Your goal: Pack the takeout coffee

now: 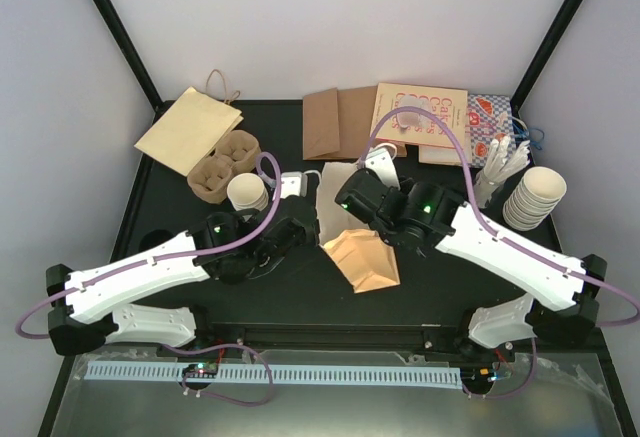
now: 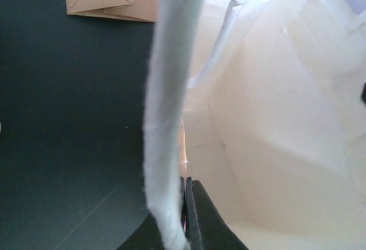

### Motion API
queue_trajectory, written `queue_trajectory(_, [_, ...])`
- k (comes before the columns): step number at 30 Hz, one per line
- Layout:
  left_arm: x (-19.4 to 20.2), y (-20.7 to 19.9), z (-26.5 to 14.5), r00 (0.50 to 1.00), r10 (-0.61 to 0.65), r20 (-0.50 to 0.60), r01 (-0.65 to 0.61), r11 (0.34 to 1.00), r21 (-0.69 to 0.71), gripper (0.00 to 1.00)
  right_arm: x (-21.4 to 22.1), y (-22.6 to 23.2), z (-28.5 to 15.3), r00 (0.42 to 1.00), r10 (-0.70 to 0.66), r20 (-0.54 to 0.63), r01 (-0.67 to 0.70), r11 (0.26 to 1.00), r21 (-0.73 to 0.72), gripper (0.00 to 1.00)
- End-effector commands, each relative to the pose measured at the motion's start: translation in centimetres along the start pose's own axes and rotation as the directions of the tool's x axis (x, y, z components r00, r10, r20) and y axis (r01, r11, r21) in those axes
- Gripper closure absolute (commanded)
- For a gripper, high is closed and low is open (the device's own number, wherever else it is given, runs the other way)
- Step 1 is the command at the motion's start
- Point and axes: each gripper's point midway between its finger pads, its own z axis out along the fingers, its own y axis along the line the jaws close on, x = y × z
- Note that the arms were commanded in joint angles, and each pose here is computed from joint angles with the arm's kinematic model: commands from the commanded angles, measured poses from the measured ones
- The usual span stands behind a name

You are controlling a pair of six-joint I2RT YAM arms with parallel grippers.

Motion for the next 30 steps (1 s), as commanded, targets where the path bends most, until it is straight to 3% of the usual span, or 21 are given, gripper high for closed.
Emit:
queue_trajectory(1, [-0.4, -0.2, -0.1, 1.0, -0.001, 0.003, 0.001, 1.0, -0.005, 0.98, -1.9, -1.9, -0.4, 0.994, 0.07, 0.084, -0.074, 0.996, 0.047, 0.67])
queue_trajectory(6, [-0.5, 0.5, -0.1, 1.0, 0.003, 0.012, -0.003, 0.999, -0.033, 0.98, -1.5, -2.2, -0.6, 0.994, 0.093, 0.065, -0.095, 0.995, 0.035, 0.78])
queue_trajectory(13, [-1.2, 2.5, -0.3, 1.0, -0.011, 0.014, 0.013, 0.993, -0.12, 0.98, -1.2, -3.3, -1.7, 0.981, 0.182, 0.072, -0.18, 0.983, -0.04, 0.78])
queue_trajectory(20, [-2.1, 4.4, -0.9, 0.999, -0.035, 0.036, 0.04, 0.988, -0.147, 0.98, 0.1, -5.6, -0.1, 0.951, 0.308, 0.037, -0.302, 0.947, -0.107, 0.79])
queue_trajectory(26, [-2.8, 4.8, -1.3, 0.998, -0.032, 0.061, 0.04, 0.989, -0.145, 0.98, 0.2, -6.0, 0.1, 0.95, 0.312, 0.025, -0.306, 0.943, -0.132, 0.66])
queue_trajectory(30, [-3.0, 2.4, -0.9, 0.999, -0.004, 0.053, 0.006, 0.999, -0.032, 0.99, -0.2, -3.9, 0.1, 0.96, 0.279, 0.001, -0.272, 0.935, -0.229, 0.61])
